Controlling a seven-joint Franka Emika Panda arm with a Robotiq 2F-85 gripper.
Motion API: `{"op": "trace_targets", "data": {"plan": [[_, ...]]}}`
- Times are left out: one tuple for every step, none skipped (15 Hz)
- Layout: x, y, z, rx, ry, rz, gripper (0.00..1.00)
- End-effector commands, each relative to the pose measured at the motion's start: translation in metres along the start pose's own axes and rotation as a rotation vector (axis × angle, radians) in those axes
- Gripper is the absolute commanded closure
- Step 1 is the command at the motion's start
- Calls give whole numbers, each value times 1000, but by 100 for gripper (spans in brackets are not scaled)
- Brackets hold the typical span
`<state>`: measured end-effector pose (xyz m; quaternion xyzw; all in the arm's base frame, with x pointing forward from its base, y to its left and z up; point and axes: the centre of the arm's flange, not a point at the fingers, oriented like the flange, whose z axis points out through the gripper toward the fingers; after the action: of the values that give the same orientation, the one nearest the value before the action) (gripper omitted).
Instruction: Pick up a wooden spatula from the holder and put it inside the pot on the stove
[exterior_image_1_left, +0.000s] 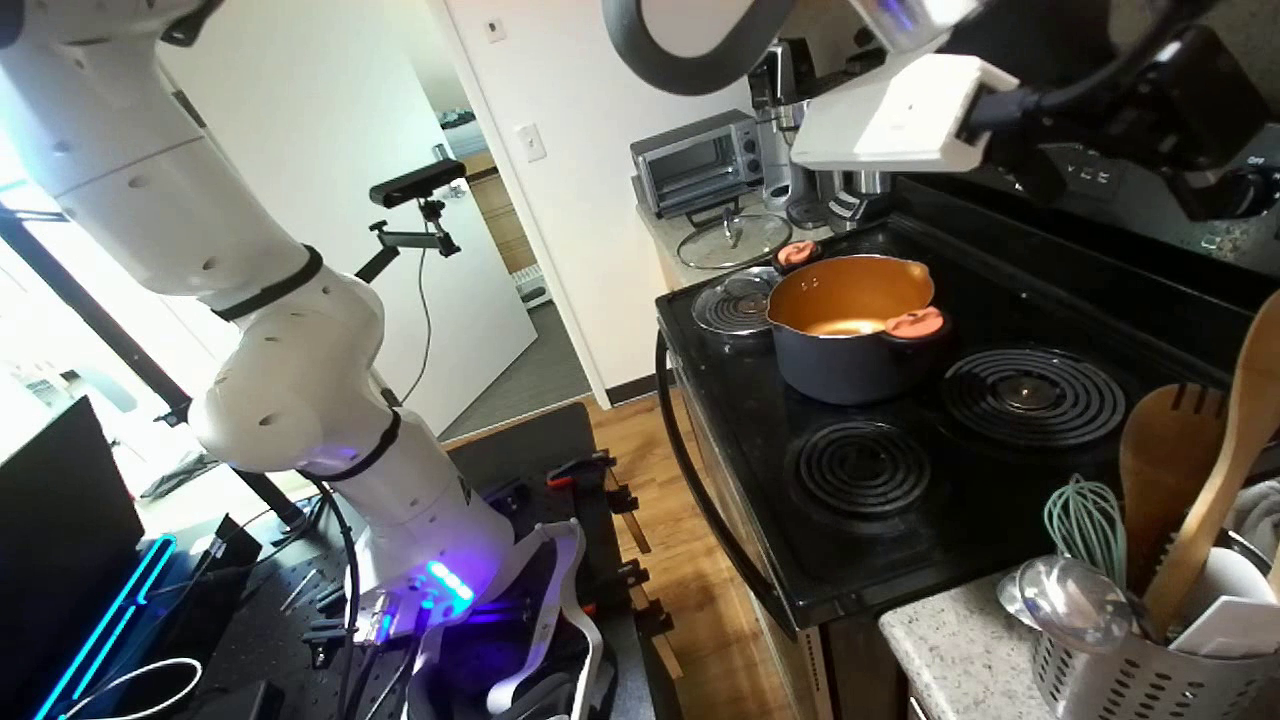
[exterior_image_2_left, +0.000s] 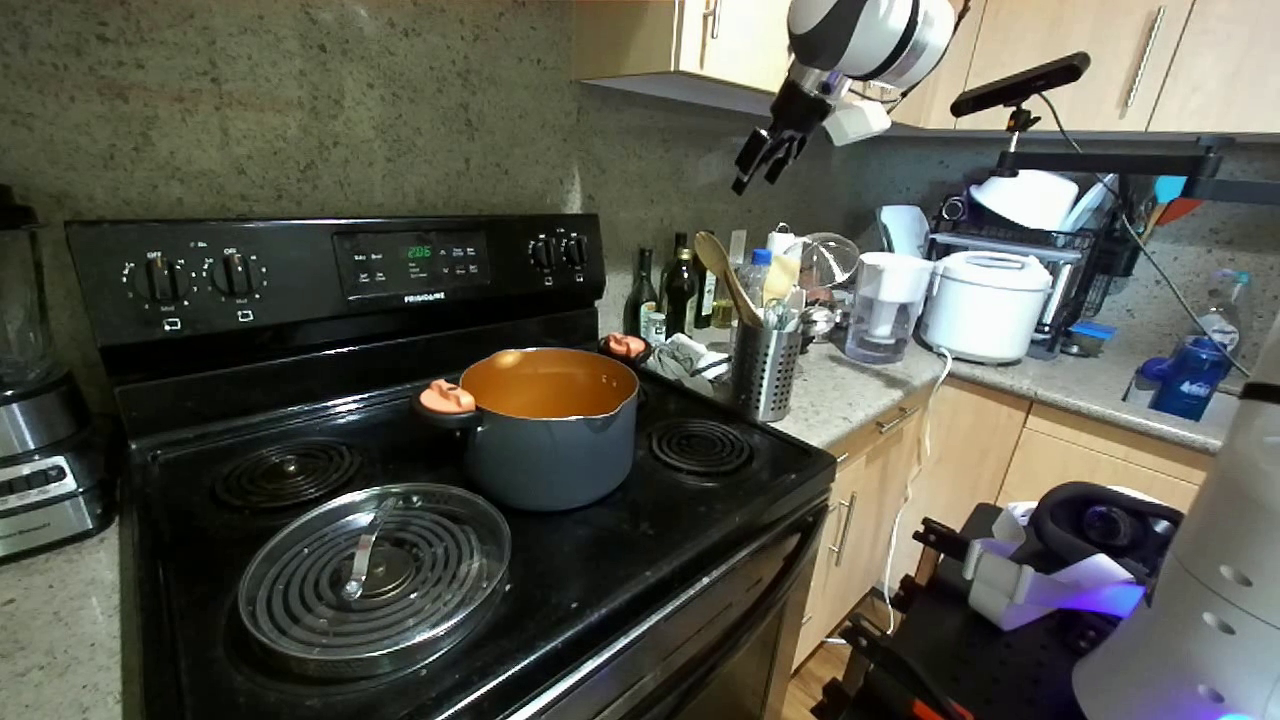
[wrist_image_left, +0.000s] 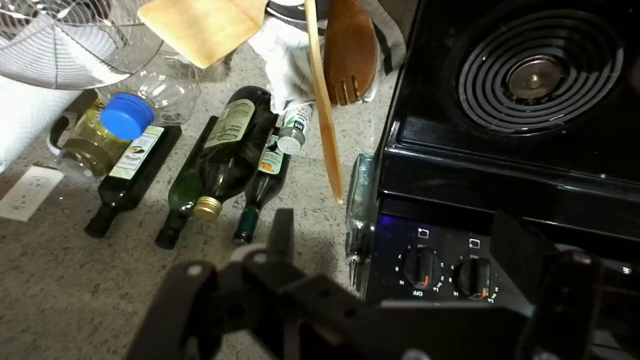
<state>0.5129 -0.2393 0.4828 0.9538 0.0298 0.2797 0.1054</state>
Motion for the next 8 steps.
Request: {"op": "trace_targets", "data": {"plan": [[16,24,30,-9,-2,7,0],[16,27,35,-7,-9,9,0],[17,30,40,-9,-11,9,0],[17,32,43,-12,-17,13,0],[17,33,46,-6,-27,11,0],[8,20,38,-9,-27,18,0],[9,22,42,-11,-31,19,0],[9,23,44,-13,-33,18,0]]}}
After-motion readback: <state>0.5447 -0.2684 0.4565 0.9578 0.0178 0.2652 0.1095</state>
